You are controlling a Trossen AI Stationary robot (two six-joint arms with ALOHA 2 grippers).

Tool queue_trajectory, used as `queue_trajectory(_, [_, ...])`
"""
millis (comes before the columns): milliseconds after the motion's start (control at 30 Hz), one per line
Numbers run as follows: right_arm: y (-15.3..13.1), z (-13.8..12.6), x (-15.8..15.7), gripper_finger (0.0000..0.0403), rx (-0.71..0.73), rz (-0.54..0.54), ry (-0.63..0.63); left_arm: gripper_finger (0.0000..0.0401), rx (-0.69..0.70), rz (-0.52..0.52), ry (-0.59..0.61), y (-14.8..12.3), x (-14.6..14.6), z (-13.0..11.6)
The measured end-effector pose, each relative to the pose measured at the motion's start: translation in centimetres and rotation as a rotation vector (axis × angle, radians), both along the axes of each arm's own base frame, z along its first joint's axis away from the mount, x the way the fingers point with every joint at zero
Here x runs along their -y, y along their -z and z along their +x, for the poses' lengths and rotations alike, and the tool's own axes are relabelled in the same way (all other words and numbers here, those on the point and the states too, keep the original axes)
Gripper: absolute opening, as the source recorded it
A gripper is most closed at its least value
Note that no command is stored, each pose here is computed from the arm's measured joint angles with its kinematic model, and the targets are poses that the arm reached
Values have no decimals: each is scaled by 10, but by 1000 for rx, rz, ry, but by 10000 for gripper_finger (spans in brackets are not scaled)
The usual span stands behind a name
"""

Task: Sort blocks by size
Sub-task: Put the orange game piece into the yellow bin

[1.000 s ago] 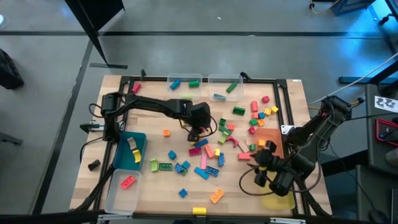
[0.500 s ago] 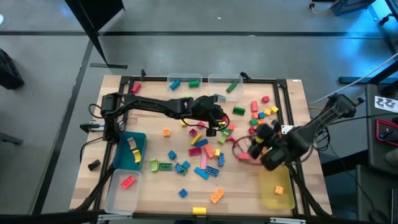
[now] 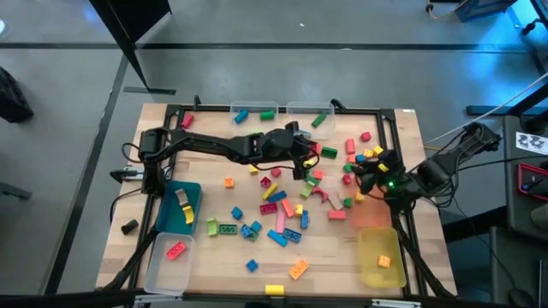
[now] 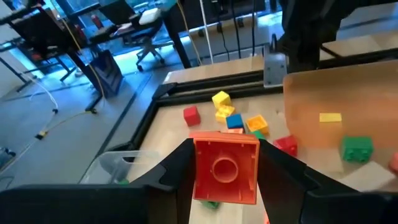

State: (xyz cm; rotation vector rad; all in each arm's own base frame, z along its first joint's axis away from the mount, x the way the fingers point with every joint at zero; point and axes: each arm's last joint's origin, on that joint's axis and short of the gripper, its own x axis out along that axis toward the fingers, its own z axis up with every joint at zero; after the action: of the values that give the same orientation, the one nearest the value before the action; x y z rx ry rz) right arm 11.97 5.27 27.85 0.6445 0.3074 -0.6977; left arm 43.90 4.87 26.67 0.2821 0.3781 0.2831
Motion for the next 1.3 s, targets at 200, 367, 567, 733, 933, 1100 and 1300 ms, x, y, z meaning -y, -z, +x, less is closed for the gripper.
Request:
queue_trajectory(200, [12,23,3,182,107,-32,26,131,4,-13,17,0,10,1])
queue_trajectory(367, [9,43,10,182,169,-26,62,131,-9,6,66,1,28,2])
queue_trajectory(567, [11,68,16,182,193,105,-42,131,-19,31,116,1,47,2])
queue_trajectory(733, [18,84,13,182,181,170,-118,131,-45,35,128,4,56,1])
queue_trajectory(933, [22,93,10,182,177,171,-153,131,-48,38,137,5,60,1])
queue_trajectory(1100, [24,95,10,182,166,153,-160,131,-59,64,149,5,63,1])
queue_trajectory(1300, [25,96,9,156,160,154,-157,140,-70,80,154,5,63,1])
